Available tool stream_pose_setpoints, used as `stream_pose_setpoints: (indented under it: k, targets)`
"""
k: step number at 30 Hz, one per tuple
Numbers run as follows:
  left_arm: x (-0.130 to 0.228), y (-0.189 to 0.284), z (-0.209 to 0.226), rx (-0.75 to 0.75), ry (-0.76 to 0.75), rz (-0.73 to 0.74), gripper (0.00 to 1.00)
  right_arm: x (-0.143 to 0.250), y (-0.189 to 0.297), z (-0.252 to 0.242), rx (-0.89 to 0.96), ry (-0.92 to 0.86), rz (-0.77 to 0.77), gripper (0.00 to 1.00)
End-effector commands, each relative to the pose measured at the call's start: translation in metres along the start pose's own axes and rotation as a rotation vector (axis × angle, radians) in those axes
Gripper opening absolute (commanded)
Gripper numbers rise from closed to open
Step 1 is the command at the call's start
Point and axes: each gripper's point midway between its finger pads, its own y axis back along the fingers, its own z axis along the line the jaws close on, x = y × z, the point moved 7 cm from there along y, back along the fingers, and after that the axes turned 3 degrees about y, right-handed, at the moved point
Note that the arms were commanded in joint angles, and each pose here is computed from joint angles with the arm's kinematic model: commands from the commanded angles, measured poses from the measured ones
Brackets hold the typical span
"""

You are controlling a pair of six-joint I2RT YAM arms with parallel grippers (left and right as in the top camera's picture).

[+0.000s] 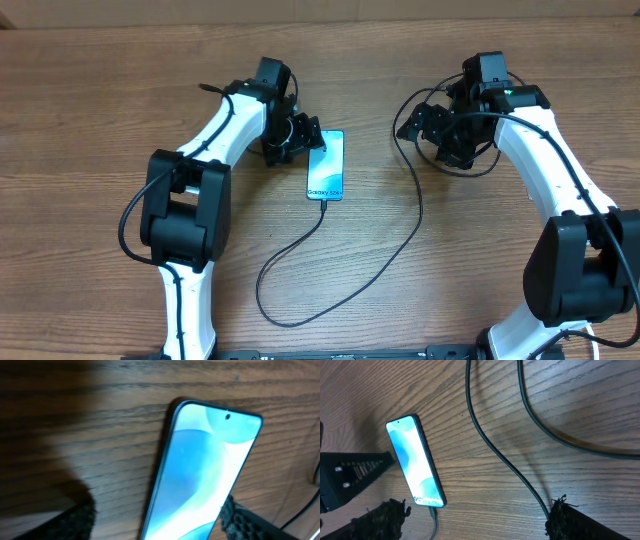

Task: Plug charger to phone and switch on socket
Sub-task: 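Open the left gripper and lift it away from the phone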

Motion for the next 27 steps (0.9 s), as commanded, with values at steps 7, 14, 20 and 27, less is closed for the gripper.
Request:
stream_pose_setpoints:
  k: [7, 14, 20, 27]
  targets:
    - [-0.006, 0.024, 0.042, -0.296, -0.044, -0.030, 0.99, -0.001, 0.008, 0.005, -0.012, 0.022, -0.023, 1.00]
    - [0.000, 0.096, 0.032, -0.428, -0.073, -0.176, 1.00, -0.001, 0.008, 0.005, -0.013, 0.022, -0.024, 1.00]
    - [0.024, 0.168, 0.011, -0.369, -0.101, -0.325, 1.00, -0.001, 0.008, 0.005, -0.011, 0.022, -0.024, 1.00]
    - [0.070, 0.244, -0.002, -0.291, -0.130, -0.469, 1.00, -0.002, 0.008, 0.004, -0.003, 0.022, -0.028, 1.00]
